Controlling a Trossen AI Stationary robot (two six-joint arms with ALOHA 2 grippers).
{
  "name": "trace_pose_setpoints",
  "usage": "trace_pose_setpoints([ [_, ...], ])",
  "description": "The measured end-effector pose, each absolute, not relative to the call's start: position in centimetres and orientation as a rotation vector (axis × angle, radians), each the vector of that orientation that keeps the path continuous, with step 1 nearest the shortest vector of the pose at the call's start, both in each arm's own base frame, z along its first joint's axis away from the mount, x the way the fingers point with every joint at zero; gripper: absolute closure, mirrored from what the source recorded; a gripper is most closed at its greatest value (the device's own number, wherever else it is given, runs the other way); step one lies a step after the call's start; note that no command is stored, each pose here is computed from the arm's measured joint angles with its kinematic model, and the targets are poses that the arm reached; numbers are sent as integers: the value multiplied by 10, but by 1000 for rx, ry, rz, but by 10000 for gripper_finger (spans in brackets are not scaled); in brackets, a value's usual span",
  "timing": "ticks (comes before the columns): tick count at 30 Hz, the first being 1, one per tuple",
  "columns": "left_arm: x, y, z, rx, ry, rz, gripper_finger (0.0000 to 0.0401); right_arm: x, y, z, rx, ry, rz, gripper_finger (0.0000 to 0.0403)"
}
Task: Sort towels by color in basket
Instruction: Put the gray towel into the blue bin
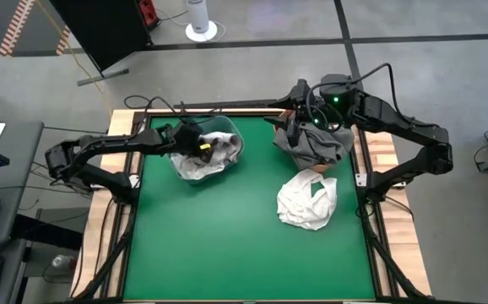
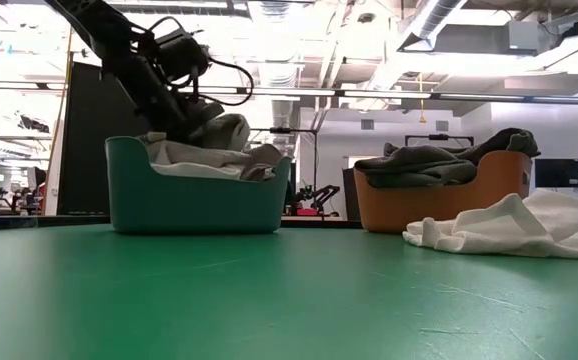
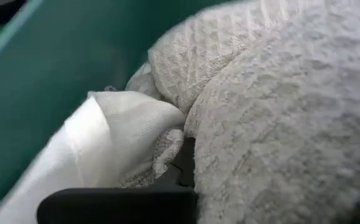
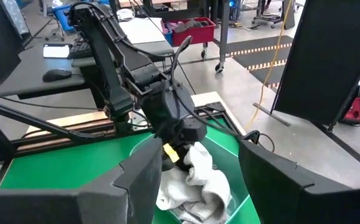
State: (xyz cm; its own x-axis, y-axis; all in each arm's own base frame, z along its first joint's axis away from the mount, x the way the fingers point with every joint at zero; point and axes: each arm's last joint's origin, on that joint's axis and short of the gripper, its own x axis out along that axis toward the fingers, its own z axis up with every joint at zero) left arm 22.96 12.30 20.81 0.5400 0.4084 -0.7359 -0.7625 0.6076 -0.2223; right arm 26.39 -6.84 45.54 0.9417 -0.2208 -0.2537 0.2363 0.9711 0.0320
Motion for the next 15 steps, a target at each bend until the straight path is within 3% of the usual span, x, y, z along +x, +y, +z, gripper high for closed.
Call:
trace_pose_setpoints([
  [7,234,122,212,-888,543,878,396,265,-63,455,63,252,-214,163],
  [15,264,116,190,-967,492,990,398,268,-50,455,56,253,-161,163],
])
